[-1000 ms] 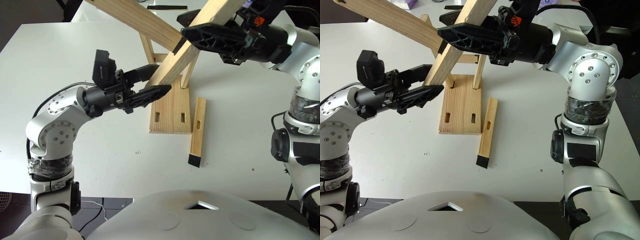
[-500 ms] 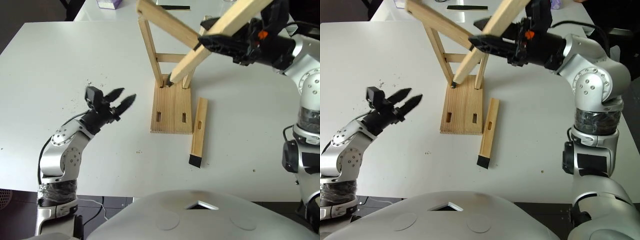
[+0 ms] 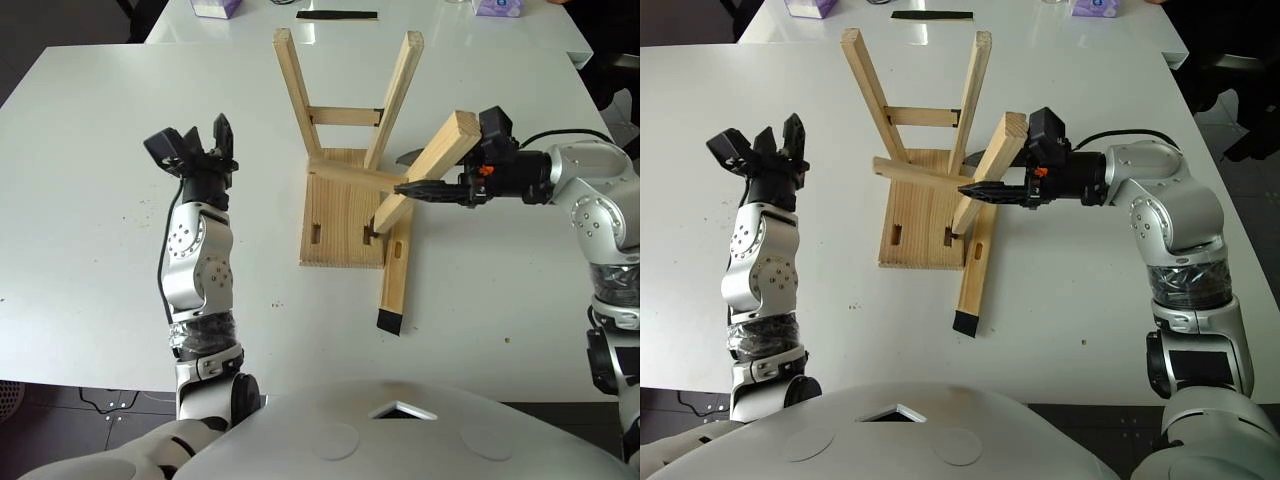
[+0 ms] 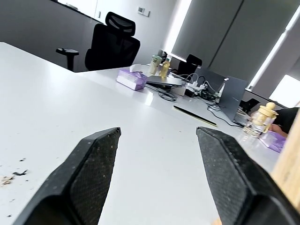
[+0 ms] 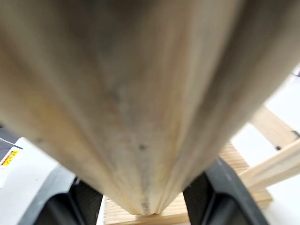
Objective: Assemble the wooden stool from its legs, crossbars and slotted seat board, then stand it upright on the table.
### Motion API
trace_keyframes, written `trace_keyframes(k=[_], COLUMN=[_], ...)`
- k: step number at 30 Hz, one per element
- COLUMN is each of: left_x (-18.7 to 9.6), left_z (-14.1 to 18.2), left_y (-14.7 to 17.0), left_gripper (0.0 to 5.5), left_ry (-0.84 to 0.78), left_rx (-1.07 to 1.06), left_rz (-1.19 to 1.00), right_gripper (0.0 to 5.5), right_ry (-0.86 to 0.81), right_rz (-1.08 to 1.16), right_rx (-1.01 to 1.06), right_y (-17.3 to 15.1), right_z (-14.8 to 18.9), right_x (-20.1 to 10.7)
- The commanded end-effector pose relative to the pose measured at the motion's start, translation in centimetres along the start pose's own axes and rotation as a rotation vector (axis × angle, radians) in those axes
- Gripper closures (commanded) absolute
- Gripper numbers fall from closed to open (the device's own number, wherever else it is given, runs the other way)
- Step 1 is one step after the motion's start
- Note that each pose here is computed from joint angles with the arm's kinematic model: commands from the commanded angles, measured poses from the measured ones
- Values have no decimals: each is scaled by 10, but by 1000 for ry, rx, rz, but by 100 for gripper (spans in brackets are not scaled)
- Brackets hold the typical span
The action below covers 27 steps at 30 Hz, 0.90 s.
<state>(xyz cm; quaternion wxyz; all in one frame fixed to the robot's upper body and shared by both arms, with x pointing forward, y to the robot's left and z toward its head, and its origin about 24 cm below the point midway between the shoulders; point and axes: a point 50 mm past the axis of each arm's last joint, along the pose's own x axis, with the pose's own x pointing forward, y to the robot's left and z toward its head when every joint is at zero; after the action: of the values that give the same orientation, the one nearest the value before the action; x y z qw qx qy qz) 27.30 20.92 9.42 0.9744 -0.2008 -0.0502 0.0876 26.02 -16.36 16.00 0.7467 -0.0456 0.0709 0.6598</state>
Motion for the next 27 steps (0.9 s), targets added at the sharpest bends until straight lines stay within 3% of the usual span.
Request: trace_keyframes(k=[1,27], left_x=[0,-5], left_z=[1,-12], left_y=[8,8], left_gripper=[250,250], left_ry=[-5,5], left_rx=[42,14], left_rz=[23,4], right_gripper=[346,346], right_ry=[1,51], right_rz=[15,-27], right_rx=[-1,-118], right_y=[5,-22], right_z=[2,8], right_x=[-2,8])
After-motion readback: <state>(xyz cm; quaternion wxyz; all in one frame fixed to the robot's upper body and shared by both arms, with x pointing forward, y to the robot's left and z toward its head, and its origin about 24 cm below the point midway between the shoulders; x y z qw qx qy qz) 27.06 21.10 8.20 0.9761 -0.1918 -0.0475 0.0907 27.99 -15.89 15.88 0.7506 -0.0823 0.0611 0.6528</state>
